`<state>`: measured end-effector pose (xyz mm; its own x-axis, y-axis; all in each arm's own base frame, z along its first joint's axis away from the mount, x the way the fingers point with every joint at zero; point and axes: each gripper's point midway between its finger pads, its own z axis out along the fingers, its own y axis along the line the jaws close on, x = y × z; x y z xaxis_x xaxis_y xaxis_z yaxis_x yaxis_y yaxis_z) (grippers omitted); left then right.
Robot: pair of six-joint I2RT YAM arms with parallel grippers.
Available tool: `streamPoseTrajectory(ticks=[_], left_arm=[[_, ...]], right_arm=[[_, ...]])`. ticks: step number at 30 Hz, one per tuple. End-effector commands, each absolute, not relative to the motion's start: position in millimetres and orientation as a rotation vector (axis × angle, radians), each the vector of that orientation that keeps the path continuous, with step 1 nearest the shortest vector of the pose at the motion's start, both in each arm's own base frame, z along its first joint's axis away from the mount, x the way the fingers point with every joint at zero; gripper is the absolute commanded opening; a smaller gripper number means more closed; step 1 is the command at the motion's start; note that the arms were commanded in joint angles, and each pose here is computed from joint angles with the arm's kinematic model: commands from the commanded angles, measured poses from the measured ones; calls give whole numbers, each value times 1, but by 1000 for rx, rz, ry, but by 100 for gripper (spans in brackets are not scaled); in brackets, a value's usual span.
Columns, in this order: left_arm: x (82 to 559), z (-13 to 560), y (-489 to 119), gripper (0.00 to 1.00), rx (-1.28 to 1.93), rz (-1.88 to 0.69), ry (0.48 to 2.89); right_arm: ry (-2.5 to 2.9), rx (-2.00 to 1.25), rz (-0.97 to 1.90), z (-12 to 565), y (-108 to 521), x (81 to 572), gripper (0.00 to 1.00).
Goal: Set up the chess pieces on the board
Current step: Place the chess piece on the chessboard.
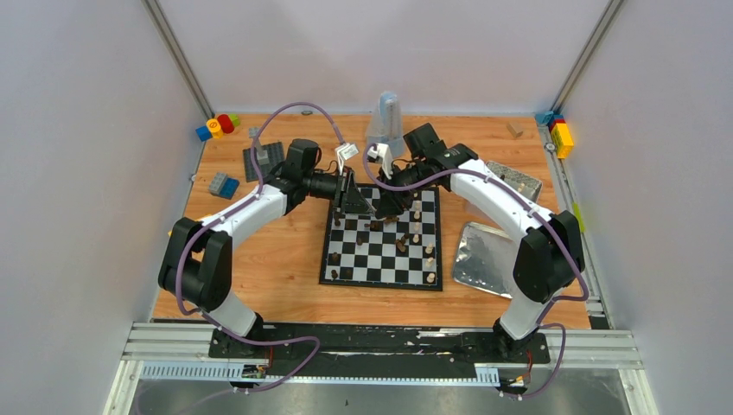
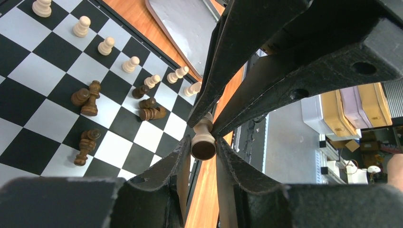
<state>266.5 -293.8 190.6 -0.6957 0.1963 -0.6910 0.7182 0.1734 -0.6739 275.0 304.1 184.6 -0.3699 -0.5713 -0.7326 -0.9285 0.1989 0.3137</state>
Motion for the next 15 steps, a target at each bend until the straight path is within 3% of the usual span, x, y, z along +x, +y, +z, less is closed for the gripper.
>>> streamPoseTrajectory(ticks=[1,5,7,11,15], left_arm=[[269,209,-299,32,919,-1548,1921],[268,209,-299,25,919,-1549,1922],[268,209,-299,17,921,-1545,1919],[268,212,-296,3,899,-1527,1904],[273,227,-289,0,823,-1528,1836]], right_arm=[[1938,-1395,1031,202,306,276,9],[1938,-1394,1029,203,306,276,11],[1939,-1384,1028,205,305,277,18],[1945,-1304,1054,220,297,288,49],[1930,-1173,1154,245,282,303,63]])
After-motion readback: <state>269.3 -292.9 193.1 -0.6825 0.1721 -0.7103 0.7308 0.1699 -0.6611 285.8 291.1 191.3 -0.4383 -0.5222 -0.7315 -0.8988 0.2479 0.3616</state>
